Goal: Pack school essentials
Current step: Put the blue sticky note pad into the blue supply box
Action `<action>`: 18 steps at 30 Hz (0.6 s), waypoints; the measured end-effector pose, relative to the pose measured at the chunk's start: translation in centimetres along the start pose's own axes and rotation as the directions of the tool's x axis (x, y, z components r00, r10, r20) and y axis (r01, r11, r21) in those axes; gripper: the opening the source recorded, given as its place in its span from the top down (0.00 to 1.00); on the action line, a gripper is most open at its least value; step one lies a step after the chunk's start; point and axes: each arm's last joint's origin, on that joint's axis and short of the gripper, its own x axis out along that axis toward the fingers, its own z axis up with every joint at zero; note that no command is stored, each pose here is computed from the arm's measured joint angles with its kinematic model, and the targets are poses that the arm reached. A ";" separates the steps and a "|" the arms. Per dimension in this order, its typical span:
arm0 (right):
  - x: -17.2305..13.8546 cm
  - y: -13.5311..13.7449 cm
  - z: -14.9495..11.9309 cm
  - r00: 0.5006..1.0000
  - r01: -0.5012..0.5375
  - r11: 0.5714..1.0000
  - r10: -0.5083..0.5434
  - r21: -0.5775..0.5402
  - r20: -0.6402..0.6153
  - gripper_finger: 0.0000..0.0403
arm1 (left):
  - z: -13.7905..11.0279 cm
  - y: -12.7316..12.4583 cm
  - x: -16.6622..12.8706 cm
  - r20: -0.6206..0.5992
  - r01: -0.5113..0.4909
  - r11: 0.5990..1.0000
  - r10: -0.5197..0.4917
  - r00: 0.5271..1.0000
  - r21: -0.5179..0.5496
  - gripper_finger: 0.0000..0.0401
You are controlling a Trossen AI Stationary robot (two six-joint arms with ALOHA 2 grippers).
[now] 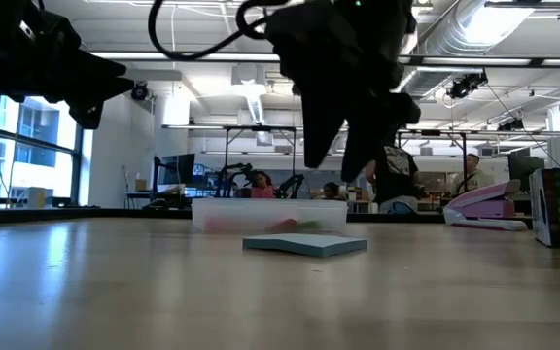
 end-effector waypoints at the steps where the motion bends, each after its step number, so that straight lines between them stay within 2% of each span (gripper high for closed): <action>1: 0.3 -0.1 -0.2 1.000 -0.001 1.000 0.001 -0.014 0.000 0.33 | 0.0 0.0 0.0 0.000 0.000 1.000 0.000 1.000 0.000 0.71; 10: 1.0 -0.3 -0.4 1.000 0.011 0.994 -0.008 -0.110 0.029 0.03 | 0.0 0.0 0.0 0.000 0.000 1.000 0.000 1.000 0.000 0.71; 14: 1.4 0.0 0.0 0.998 -0.021 0.991 0.029 -0.136 0.055 0.03 | 0.0 0.0 0.0 0.000 0.000 1.000 0.000 1.000 0.000 0.71; 18: 3.2 0.1 0.0 0.998 -0.058 0.988 0.057 -0.140 -0.012 0.01 | 0.0 0.0 0.0 0.000 0.000 1.000 0.000 1.000 0.000 0.71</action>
